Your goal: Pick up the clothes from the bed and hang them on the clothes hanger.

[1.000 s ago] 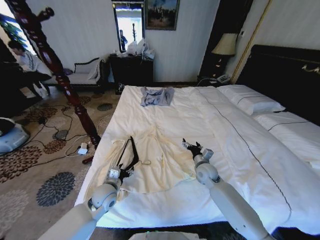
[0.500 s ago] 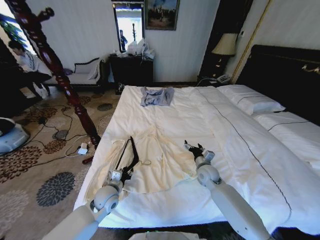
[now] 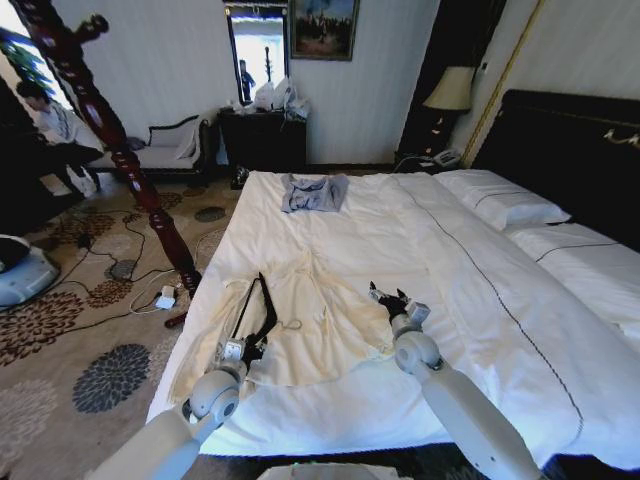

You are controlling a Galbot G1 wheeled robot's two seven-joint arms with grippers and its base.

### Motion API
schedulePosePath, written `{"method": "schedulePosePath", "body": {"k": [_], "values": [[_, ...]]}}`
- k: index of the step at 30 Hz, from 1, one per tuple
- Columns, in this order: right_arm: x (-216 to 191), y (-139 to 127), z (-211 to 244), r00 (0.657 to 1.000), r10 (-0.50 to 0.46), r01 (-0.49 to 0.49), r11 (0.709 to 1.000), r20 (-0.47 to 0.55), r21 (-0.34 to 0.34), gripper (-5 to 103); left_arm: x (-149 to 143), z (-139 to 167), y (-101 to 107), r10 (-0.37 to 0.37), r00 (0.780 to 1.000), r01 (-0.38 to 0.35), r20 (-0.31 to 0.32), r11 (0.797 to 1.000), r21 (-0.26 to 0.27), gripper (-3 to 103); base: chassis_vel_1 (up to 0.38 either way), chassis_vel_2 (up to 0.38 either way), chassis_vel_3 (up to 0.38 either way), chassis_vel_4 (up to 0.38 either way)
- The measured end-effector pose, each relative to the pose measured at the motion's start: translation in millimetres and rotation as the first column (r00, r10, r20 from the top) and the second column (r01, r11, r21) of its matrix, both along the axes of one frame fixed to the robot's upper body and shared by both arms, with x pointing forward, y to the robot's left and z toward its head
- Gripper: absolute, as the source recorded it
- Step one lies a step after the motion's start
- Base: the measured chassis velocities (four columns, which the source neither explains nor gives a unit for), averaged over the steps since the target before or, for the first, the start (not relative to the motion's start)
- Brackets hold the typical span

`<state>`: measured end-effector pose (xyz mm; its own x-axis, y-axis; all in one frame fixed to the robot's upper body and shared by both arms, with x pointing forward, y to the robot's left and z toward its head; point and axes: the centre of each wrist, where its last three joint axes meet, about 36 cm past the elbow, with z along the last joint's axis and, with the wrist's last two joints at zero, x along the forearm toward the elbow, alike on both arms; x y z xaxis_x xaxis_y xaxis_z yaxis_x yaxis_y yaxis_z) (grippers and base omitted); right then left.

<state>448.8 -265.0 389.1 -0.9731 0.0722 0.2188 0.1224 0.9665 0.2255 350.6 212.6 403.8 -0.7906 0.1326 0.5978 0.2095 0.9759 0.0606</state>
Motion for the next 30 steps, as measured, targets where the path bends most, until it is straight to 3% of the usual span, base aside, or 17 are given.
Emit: {"method": "schedulePosePath", "body": {"k": [11,16,23,28,30], "values": [[0.1,-1.2,-0.6,1.0,-0.008,0.008,1.0,-0.003,-0.003,100,-4.6,4.0,5.4,0.019,0.999,-0.02,-0.04,0.999,-0.042,52,0.0,0.0,0.0,0.0],[-1.1,-3.3,-1.4,1.0,-0.015,0.015,1.0,-0.006,-0.008,100,-5.2,6.5,5.8,0.028,0.998,-0.032,-0.062,0.998,-0.058,45,0.0,0.0,0.0,0.0],[-2.8,-3.9,-1.7,1.0,-0.02,0.02,1.0,-0.008,-0.013,100,1.0,22.4,9.5,0.037,0.995,-0.045,-0.096,0.996,-0.08,49,0.0,0.0,0.0,0.0],[-4.0,-4.0,-2.5,1.0,-0.023,0.022,1.0,-0.01,-0.016,100,8.7,31.4,20.2,0.051,0.993,-0.061,-0.109,0.994,-0.088,64,0.0,0.0,0.0,0.0],[-4.1,-3.6,-2.0,1.0,-0.023,0.023,1.0,-0.009,-0.016,100,10.3,32.6,22.8,0.052,0.99,-0.066,-0.131,0.993,-0.102,74,0.0,0.0,0.0,0.0]]}}
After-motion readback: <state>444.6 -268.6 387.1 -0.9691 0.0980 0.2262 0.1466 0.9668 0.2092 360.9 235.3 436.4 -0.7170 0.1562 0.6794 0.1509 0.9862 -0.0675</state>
